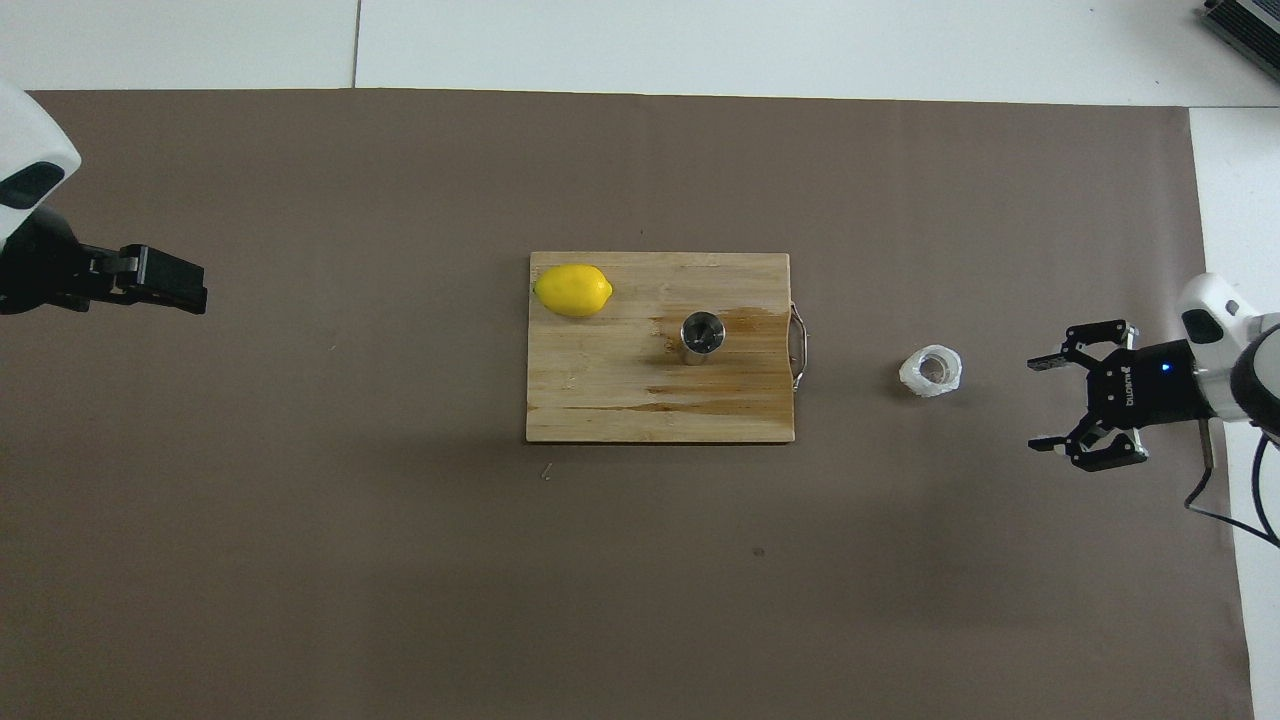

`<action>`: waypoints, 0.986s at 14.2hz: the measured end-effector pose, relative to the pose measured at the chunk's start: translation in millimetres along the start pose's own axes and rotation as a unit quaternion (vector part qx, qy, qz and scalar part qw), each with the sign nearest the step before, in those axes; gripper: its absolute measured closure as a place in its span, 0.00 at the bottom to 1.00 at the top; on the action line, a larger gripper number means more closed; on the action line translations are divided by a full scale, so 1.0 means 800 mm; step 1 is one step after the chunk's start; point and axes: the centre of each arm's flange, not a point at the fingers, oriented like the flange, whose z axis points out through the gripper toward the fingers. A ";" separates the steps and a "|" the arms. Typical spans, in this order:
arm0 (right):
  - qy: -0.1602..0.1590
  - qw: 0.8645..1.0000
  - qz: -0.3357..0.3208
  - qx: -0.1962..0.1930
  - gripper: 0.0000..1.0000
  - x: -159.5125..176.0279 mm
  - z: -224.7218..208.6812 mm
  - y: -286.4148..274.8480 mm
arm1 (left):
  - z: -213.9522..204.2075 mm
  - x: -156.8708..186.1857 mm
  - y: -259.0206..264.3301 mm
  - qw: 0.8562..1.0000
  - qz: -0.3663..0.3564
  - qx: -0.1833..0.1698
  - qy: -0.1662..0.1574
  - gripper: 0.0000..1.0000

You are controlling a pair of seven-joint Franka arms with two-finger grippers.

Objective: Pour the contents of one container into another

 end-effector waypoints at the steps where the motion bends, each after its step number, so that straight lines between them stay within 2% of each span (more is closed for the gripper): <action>1: -0.019 0.999 0.025 -0.015 0.00 0.016 -0.011 -0.012 | 0.000 0.000 0.000 1.000 0.000 0.000 0.000 0.00; 3: -0.053 0.994 0.086 -0.038 0.00 0.049 -0.029 -0.045 | 0.000 0.000 0.000 1.000 0.000 0.000 0.000 0.00; 5: -0.075 0.984 0.151 -0.051 0.00 0.075 -0.045 -0.075 | 0.000 0.000 0.000 1.000 0.000 0.000 0.000 0.00; 8: -0.080 0.957 0.269 -0.071 0.00 0.102 -0.058 -0.096 | 0.000 0.000 0.000 1.000 0.000 0.000 0.000 0.00; 10: -0.081 0.926 0.359 -0.086 0.00 0.120 -0.052 -0.106 | 0.000 0.000 0.000 1.000 0.000 0.000 0.000 0.00; 12: -0.080 0.886 0.444 -0.106 0.00 0.135 -0.048 -0.116 | 0.000 0.000 0.001 1.000 0.001 0.000 -0.001 0.00; 14: -0.072 0.854 0.502 -0.118 0.00 0.144 -0.062 -0.120 | 0.002 -0.006 0.004 1.000 0.003 0.000 -0.006 0.00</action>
